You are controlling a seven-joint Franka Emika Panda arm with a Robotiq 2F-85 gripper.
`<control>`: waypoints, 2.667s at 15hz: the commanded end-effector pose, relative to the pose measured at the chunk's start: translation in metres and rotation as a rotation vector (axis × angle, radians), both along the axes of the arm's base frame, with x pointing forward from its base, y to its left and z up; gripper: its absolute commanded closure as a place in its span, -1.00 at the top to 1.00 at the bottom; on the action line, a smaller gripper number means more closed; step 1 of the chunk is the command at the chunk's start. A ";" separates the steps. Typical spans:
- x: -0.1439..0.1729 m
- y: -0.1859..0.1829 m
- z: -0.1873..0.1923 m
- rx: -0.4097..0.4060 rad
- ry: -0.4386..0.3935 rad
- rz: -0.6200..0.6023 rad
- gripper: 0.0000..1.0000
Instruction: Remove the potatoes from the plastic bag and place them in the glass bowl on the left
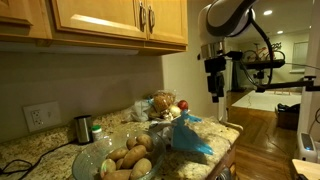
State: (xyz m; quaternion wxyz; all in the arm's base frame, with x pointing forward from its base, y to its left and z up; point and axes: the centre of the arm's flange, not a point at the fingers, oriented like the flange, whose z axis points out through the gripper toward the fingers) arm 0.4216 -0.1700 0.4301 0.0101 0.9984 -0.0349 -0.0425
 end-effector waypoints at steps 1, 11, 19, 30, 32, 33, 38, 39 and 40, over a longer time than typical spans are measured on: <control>0.001 0.000 -0.002 0.000 0.005 0.001 1.00; 0.010 0.003 -0.014 0.007 -0.026 -0.022 1.00; 0.051 -0.007 -0.062 0.010 -0.047 -0.032 1.00; 0.106 -0.023 -0.120 -0.022 -0.039 0.036 1.00; 0.098 -0.016 -0.120 -0.032 -0.018 0.027 1.00; 0.098 -0.015 -0.122 -0.031 -0.015 0.029 1.00; 0.099 -0.014 -0.122 -0.031 -0.014 0.030 1.00; 0.097 -0.015 -0.127 -0.033 -0.004 0.028 1.00; 0.098 -0.015 -0.130 -0.034 0.005 0.028 1.00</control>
